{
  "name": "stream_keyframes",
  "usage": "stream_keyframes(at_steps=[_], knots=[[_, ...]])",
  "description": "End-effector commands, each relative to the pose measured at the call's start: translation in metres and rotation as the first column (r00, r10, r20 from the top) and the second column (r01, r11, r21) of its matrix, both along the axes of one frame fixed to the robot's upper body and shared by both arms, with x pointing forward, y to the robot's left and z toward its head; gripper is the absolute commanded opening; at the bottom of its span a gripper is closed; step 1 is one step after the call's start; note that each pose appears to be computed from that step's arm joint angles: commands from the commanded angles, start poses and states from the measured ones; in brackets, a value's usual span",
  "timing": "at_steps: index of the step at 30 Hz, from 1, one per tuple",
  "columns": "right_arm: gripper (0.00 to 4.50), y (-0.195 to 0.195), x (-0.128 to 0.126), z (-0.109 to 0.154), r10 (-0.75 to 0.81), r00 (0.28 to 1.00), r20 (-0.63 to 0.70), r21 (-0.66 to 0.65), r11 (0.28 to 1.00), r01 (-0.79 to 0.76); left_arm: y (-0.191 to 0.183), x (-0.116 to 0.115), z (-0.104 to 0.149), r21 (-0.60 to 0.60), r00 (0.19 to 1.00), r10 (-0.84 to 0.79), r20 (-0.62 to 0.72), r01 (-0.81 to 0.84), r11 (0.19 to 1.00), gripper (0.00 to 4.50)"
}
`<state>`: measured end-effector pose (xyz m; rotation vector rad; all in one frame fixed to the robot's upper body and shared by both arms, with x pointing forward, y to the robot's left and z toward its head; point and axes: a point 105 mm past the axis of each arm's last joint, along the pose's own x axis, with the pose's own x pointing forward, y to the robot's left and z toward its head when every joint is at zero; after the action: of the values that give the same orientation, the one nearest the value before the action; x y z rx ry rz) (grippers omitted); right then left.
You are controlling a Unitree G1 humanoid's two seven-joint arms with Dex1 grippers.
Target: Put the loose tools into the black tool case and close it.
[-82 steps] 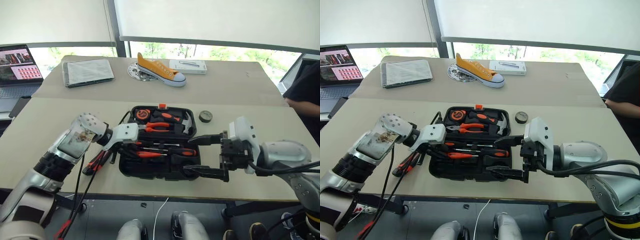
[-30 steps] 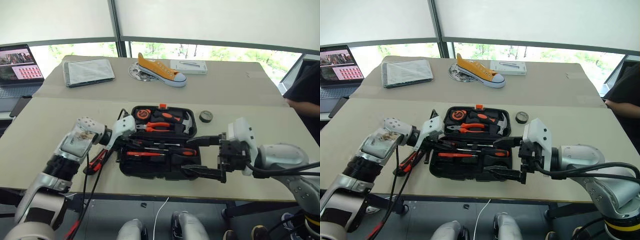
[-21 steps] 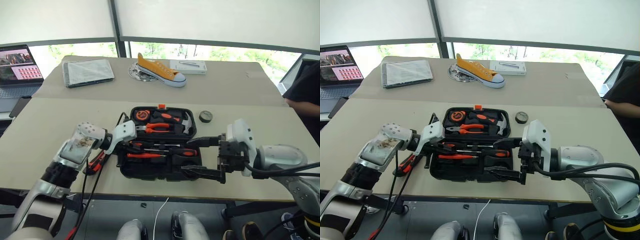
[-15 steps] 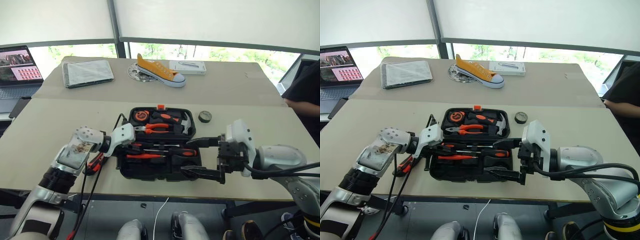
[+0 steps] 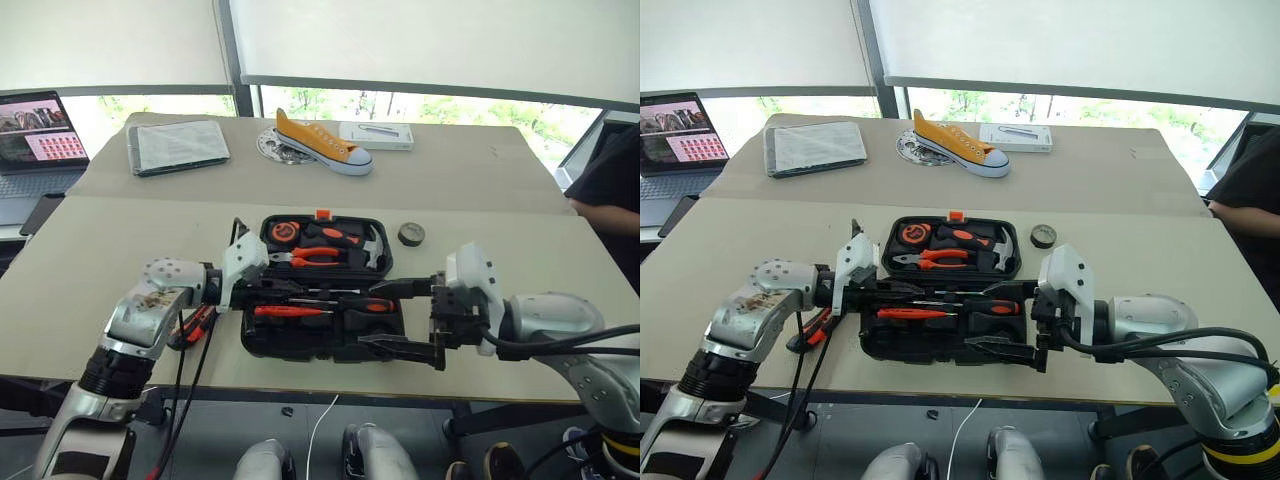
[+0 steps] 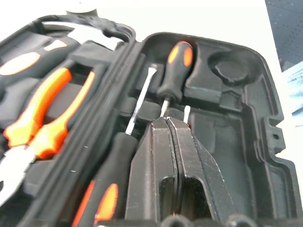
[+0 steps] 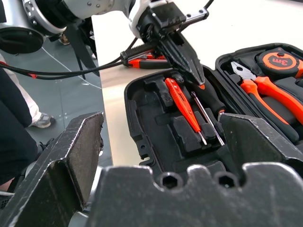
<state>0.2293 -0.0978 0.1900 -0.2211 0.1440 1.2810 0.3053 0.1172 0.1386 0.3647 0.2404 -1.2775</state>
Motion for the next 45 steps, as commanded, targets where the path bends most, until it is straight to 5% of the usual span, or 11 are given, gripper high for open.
stream_keyframes(at_steps=[1, 12, 25, 30, 38, 41, 45], knots=[[4.5, 0.001, 0.0, 0.009, 0.005, 0.999, 0.044, 0.016, 1.0, -0.006, 0.002, -0.006, -0.008, 0.065, 0.999, -0.005, 0.034, 0.003, 0.998, 0.06], [4.5, -0.001, 0.002, 0.012, 0.001, 0.999, 0.044, 0.021, 1.0, -0.002, 0.021, -0.002, -0.04, 0.165, 0.997, 0.064, 0.051, -0.072, 0.984, 0.06], [4.5, 0.007, 0.004, 0.016, 0.078, 0.994, 0.073, 0.004, 0.997, -0.078, 0.027, -0.011, 0.001, 0.0, 0.987, 0.151, 0.061, -0.152, 0.988, 0.06], [4.5, 0.008, 0.017, 0.019, 0.159, 0.983, 0.092, -0.033, 0.987, -0.157, 0.082, -0.03, 0.032, -0.122, 0.883, 0.464, 0.065, -0.454, 0.882, 1.45], [4.5, 0.018, 0.028, 0.013, 0.298, 0.949, 0.104, -0.074, 0.954, -0.291, 0.158, -0.113, 0.0, 0.012, 0.608, 0.794, 0.015, -0.794, 0.608, 4.43], [4.5, 0.021, 0.028, 0.012, 0.316, 0.944, 0.093, -0.059, 0.948, -0.312, 0.171, -0.13, -0.011, 0.067, 0.56, 0.828, 0.007, -0.827, 0.558, 4.43], [4.5, 0.022, 0.025, 0.008, 0.329, 0.941, 0.082, -0.061, 0.944, -0.324, 0.168, -0.126, -0.012, 0.08, 0.59, 0.807, 0.001, -0.805, 0.588, 4.43]])
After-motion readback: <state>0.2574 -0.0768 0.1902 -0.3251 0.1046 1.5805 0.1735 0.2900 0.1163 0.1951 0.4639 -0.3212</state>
